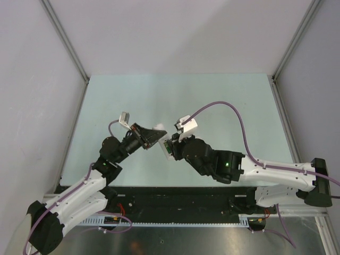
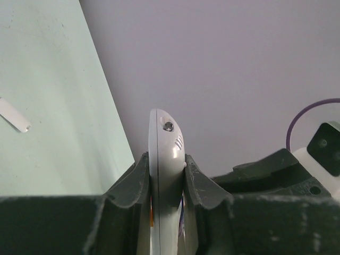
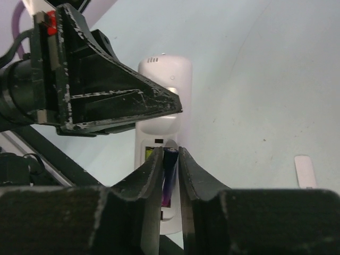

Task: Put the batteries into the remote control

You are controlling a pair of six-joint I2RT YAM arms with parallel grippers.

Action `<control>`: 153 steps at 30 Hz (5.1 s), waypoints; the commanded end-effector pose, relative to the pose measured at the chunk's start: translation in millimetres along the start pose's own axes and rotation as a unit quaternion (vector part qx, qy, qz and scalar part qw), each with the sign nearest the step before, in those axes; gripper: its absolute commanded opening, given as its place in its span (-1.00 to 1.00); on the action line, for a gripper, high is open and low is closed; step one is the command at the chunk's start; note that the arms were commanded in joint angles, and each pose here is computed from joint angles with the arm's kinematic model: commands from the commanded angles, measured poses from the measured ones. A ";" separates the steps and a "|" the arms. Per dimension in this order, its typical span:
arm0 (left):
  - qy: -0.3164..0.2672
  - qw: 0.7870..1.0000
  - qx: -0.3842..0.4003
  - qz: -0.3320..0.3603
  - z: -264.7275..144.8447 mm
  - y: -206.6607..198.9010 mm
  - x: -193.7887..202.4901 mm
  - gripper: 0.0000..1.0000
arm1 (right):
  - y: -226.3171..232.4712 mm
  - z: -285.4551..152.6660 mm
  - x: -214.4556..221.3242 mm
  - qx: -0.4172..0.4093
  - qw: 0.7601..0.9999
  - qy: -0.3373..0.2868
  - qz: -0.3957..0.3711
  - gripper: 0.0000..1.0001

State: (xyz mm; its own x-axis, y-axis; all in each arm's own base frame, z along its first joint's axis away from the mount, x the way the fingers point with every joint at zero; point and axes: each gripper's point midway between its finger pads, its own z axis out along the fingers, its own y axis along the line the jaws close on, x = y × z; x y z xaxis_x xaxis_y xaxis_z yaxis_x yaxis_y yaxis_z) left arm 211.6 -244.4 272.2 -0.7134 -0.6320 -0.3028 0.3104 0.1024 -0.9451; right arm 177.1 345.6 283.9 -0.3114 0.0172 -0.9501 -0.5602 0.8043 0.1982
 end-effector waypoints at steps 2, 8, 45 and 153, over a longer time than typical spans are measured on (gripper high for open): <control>-0.017 0.998 0.053 0.011 -1.0 -29.0 -8.1 -1.00 | -12.6 0.1 -0.6 0.024 1.000 0.014 -0.007 -0.53; -0.011 0.999 0.049 0.013 0.1 -25.2 -5.7 -1.00 | -11.4 3.4 -1.9 0.026 1.000 0.015 -0.005 -0.48; -0.015 0.997 0.046 0.062 -33.5 5.0 10.5 -1.00 | -86.6 38.7 162.6 0.067 0.972 0.223 0.035 0.11; 0.020 0.997 0.078 0.010 1.8 -40.9 -1.6 -1.00 | 13.3 -2.2 -39.8 -0.011 0.996 -0.089 -0.001 -1.00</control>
State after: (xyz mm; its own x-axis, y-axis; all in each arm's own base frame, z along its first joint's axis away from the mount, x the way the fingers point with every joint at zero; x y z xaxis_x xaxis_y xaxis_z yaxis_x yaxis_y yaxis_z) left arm 207.6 -248.1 271.8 -0.7349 -0.5960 -0.3237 0.3486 0.0774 -0.9341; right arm 176.8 352.9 310.6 -0.2032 0.0745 -0.9763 -0.6014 0.7773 0.1845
